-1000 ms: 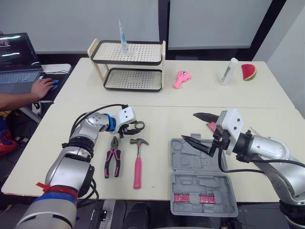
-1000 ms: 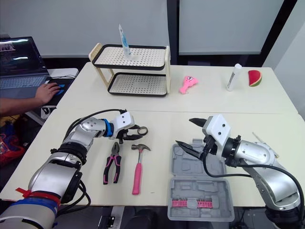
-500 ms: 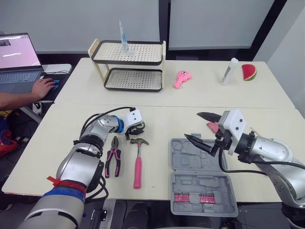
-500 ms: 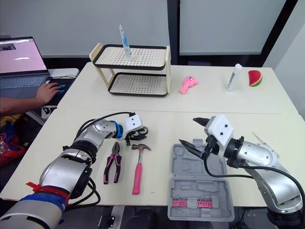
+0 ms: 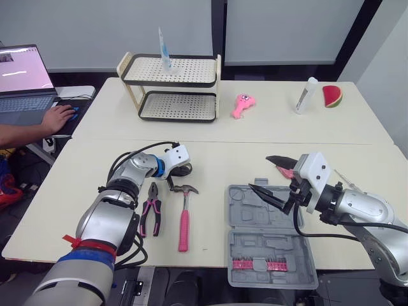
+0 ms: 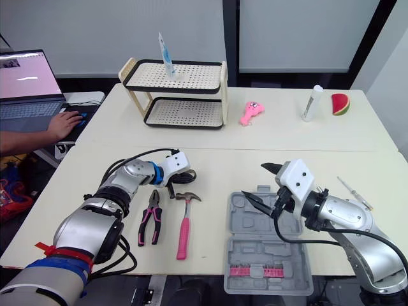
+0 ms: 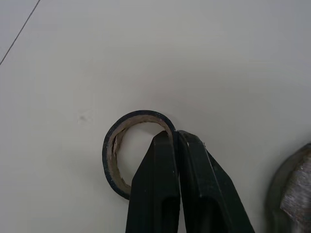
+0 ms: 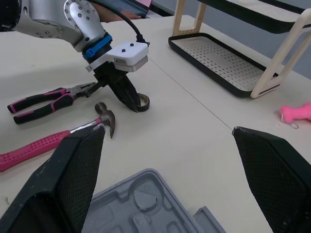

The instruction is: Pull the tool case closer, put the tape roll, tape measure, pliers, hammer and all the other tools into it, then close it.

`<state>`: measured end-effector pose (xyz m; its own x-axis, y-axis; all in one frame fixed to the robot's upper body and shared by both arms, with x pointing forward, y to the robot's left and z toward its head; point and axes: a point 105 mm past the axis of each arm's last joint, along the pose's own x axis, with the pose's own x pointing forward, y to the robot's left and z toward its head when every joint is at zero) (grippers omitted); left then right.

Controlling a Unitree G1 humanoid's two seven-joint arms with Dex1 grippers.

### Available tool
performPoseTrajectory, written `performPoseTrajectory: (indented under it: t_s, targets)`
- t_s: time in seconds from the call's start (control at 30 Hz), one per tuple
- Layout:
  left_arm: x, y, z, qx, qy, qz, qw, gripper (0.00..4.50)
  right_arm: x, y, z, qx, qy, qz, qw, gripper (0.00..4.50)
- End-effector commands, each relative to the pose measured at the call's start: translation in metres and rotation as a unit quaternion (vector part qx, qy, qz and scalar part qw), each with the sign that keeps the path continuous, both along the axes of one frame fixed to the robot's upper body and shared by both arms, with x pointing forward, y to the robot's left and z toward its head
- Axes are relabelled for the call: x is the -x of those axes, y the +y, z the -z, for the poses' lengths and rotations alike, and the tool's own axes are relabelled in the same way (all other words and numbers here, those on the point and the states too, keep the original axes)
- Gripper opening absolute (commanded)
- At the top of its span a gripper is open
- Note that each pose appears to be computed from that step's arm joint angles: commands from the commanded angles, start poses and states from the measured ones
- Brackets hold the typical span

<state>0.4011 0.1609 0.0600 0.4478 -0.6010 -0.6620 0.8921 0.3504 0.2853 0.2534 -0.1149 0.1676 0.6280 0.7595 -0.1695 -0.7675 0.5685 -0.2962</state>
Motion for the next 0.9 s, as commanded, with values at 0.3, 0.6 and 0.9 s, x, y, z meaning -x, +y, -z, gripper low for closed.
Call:
performPoseTrajectory:
  t_s: [0.3, 0.6, 0.9]
  targets:
    - [0.04, -0.104, -0.086, 0.072, -0.034, 0.31, 0.947, 0.04, 0.033, -0.014, 0.033, 0.085, 0.023, 0.013, 0.996, 4.5]
    - [0.063, -0.137, -0.043, 0.021, -0.015, 0.35, 0.937, 0.04, 0.031, -0.01, 0.035, 0.068, 0.02, 0.04, 0.997, 4.5]
    - [0.07, -0.147, -0.025, 0.018, 0.003, 0.35, 0.937, 0.04, 0.033, -0.007, 0.033, 0.064, 0.023, 0.048, 0.997, 4.5]
